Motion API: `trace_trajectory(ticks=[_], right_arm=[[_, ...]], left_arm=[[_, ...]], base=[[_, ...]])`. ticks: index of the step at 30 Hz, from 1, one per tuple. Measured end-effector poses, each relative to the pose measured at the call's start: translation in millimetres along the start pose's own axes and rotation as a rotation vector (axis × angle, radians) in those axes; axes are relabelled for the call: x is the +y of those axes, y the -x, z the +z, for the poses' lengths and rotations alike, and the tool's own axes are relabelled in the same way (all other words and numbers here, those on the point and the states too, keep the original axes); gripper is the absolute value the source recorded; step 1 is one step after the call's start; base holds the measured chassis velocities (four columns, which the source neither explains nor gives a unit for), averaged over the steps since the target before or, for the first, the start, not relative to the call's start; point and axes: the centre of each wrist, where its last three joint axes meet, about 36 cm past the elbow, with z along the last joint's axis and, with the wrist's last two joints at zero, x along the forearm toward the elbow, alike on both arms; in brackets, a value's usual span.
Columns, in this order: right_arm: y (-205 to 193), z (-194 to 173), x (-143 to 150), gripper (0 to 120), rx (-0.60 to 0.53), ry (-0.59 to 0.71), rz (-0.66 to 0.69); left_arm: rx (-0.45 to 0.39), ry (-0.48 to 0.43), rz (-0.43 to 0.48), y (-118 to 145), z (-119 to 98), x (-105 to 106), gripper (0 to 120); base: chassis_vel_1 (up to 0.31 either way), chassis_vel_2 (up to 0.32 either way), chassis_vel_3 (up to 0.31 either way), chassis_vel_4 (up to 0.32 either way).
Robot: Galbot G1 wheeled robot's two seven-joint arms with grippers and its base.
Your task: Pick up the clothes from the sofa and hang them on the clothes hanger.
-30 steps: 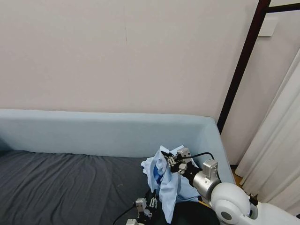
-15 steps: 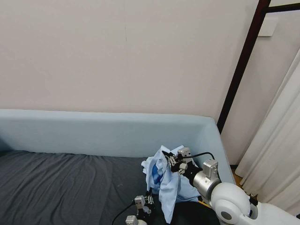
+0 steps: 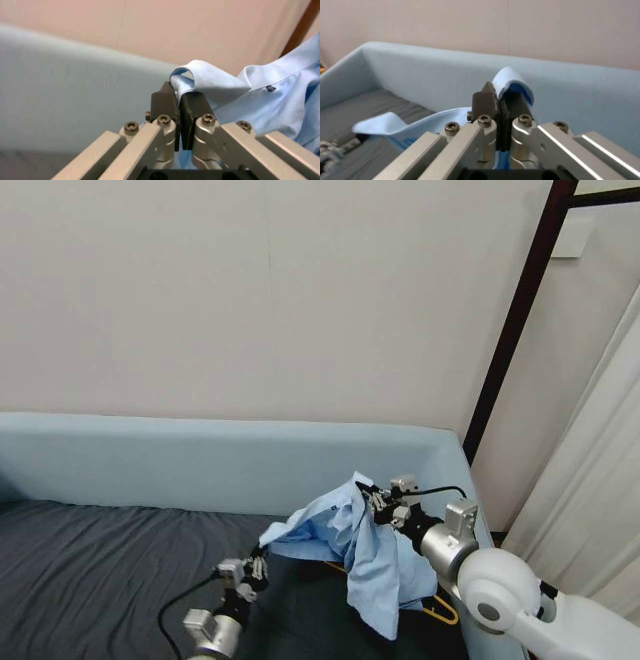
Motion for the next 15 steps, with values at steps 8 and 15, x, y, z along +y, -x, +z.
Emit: trace_trajectory(ticks=[8, 15], right_arm=[[-20, -63, -2, 0, -0.082, 0.034, -0.021], [-55, -107, 2, 0, -0.156, 0.013, -0.026]], left_arm=[[-0.035, 0.122, 0.061, 1, -154, 3, 0], [-0.090, 0.134, 0.111, 12, -237, -20, 0]], base=[[0.000, 0.000, 0.000, 0.000], [0.000, 0.000, 0.000, 0.000]])
